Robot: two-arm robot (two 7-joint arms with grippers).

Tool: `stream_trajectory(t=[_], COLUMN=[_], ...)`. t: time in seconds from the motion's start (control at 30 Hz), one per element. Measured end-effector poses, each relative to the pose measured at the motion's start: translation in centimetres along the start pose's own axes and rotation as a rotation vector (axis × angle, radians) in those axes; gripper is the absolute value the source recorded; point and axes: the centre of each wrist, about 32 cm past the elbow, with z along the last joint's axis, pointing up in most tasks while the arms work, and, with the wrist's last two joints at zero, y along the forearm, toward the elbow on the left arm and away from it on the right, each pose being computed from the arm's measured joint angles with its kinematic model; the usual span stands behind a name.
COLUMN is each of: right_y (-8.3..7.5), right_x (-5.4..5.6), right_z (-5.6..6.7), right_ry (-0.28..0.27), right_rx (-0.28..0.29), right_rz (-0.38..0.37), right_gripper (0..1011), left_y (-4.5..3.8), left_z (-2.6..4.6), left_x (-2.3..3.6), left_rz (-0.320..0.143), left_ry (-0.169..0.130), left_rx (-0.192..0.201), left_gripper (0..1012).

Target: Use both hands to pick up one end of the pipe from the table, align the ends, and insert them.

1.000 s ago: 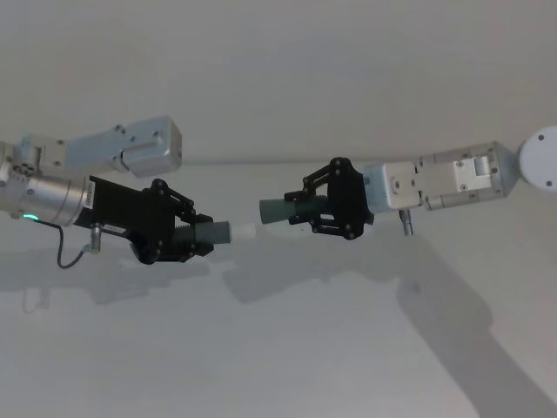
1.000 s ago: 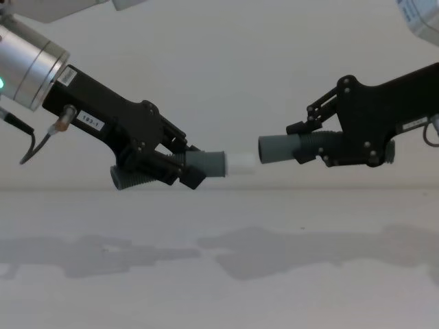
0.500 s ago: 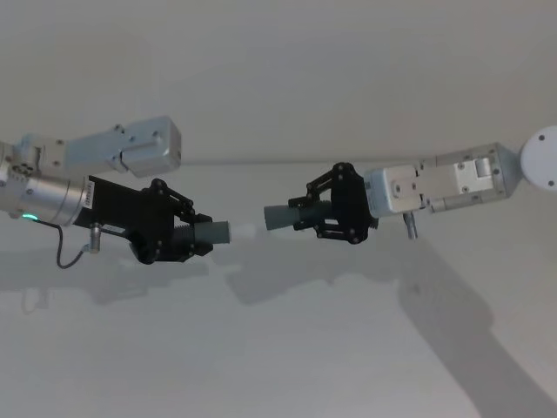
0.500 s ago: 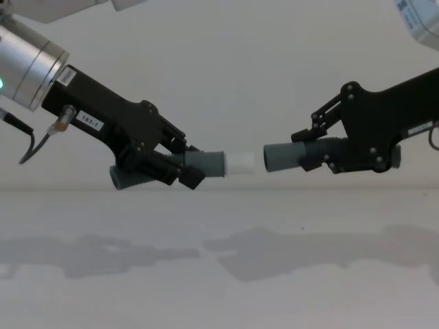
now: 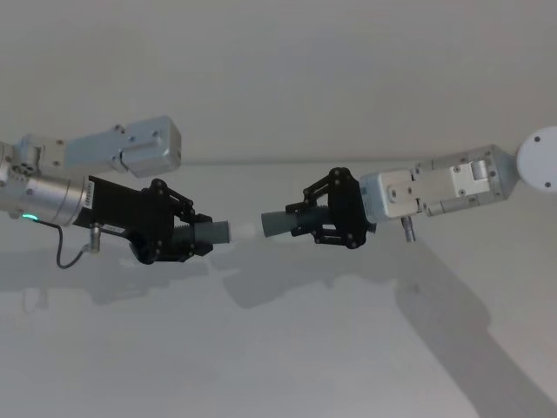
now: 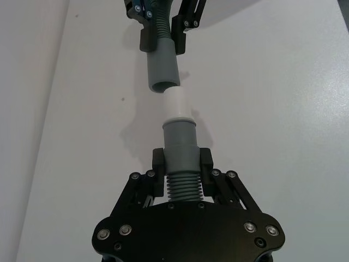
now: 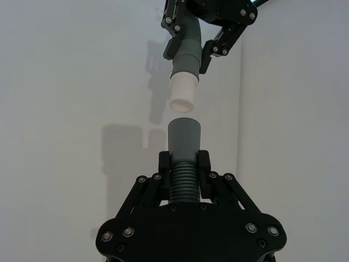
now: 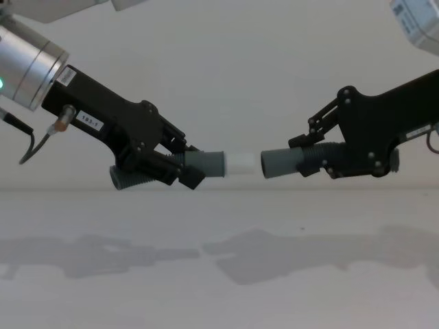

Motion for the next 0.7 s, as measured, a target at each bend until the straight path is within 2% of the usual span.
stream_trajectory(t=[0.7], right_y=[0.1], right_x=[-0.2], right_z=[1.1], right_ry=[0.016], right_rx=[-0.019], right_rz=[-0.009], right_gripper=[264], left_y=[0.00], left_z=[0.00], left_x=[0.00], left_rz=[0.000], left_ry=[0.000], left_rx=[0.000], left_gripper=[336])
